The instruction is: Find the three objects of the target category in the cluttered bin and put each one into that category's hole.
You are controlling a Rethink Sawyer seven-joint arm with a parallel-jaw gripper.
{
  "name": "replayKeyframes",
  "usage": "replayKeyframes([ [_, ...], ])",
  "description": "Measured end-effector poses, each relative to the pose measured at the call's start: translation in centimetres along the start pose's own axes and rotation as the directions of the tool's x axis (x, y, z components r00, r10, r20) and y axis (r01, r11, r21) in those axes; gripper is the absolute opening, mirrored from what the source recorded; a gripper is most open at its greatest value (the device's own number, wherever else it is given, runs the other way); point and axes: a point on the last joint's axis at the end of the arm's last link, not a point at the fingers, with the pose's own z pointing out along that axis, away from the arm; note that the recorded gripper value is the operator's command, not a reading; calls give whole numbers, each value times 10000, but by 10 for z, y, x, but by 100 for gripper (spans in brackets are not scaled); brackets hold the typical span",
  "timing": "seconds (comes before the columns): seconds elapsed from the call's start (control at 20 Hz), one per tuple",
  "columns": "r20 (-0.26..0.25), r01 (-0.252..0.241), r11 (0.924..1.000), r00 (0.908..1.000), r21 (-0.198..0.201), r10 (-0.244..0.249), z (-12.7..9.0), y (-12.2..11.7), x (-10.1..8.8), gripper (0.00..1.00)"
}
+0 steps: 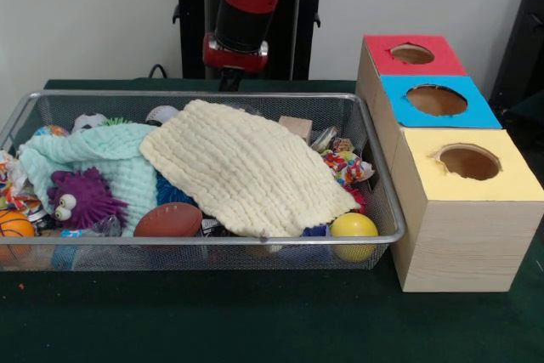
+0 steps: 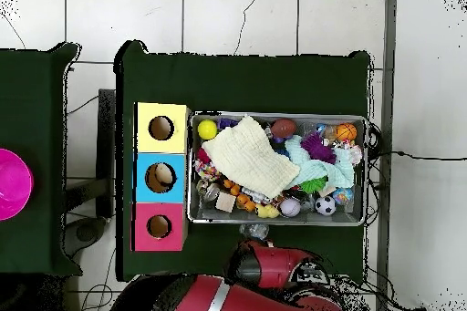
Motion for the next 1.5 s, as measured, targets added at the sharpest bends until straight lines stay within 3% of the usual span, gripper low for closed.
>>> replayKeyframes([
  [0.8, 388, -194, 9998, 9991, 50, 192, -9, -9, -10, 0],
  [1.15, 584, -659, 9966, 9959, -504, 689, -7, -13, -20, 0],
  [1.5, 281, -904, 9882, 9951, -1235, 946, -7, -4, -15, 0],
])
